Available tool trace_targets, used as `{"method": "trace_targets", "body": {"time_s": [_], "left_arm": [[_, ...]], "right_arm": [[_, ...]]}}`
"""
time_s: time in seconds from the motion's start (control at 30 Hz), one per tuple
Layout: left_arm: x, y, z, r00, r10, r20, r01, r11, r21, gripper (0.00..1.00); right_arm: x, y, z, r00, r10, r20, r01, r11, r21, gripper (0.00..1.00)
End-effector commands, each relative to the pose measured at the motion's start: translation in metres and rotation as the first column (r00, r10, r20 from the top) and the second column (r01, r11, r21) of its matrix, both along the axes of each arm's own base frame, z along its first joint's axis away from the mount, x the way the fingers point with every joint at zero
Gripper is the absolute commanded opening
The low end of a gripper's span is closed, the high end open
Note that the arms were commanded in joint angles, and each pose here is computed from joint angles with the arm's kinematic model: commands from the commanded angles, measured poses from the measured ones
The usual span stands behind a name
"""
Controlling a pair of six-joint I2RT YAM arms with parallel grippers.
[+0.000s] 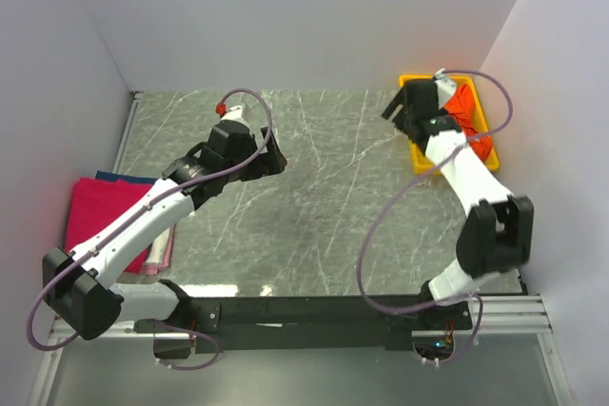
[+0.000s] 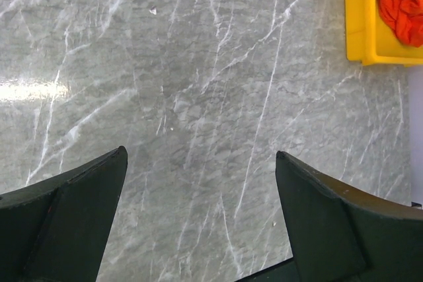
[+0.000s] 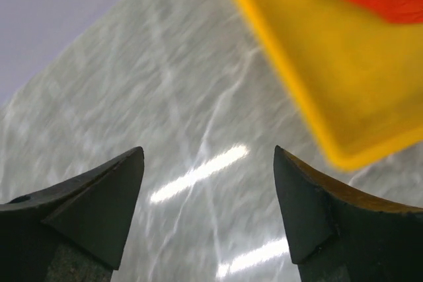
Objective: Fold and stack the t-shirts
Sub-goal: Grab the tshirt from the pile
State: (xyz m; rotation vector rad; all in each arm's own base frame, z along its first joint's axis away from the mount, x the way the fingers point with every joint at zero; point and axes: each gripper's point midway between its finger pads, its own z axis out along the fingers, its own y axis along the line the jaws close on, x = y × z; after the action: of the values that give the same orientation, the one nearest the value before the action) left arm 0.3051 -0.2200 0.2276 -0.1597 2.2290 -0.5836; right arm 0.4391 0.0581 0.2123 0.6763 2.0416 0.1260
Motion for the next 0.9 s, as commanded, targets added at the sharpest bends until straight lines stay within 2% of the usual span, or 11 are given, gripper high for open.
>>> {"method": "trace_targets", "body": {"time_s": [0.0,0.1,0.13,0.23,0.47,0.6,0.77,0.87], "left_arm": [[-0.009,0.005,0.017,0.999,-0.030,0.042,0.031,0.999,-0.020,1.00],[-0.011,0.009,0.021,0.998,-0.028,0.056,0.030,0.999,-0.023,1.00],[-0.012,0.011,0.022,0.998,-0.028,0.056,0.029,0.999,-0.022,1.00],[-0.015,0.012,0.030,0.997,-0.036,0.071,0.039,0.999,-0.031,0.99],[-0.020,0.016,0.040,0.994,-0.048,0.096,0.052,0.998,-0.041,0.99],[-0.022,0.015,0.040,0.993,-0.063,0.096,0.068,0.996,-0.049,0.99],[-0.021,0.015,0.039,0.992,-0.076,0.097,0.080,0.996,-0.042,0.99],[-0.019,0.017,0.038,0.992,-0.074,0.098,0.077,0.996,-0.036,1.00]], "right_arm": [[0.025,-0.071,-0.016,0.982,-0.178,-0.069,0.178,0.984,-0.013,0.84],[0.052,-0.094,-0.036,0.965,-0.236,-0.112,0.236,0.972,-0.013,0.81],[0.064,-0.120,-0.043,0.947,-0.294,-0.126,0.294,0.956,-0.019,0.81],[0.080,-0.150,-0.063,0.917,-0.365,-0.160,0.366,0.930,-0.025,0.81],[0.094,-0.201,-0.108,0.845,-0.495,-0.204,0.498,0.866,-0.036,0.80],[0.102,-0.214,-0.134,0.821,-0.521,-0.232,0.528,0.848,-0.038,0.75],[0.122,-0.221,-0.131,0.825,-0.524,-0.212,0.535,0.845,-0.005,0.70],[0.127,-0.224,-0.140,0.816,-0.528,-0.234,0.543,0.839,0.000,0.60]]}}
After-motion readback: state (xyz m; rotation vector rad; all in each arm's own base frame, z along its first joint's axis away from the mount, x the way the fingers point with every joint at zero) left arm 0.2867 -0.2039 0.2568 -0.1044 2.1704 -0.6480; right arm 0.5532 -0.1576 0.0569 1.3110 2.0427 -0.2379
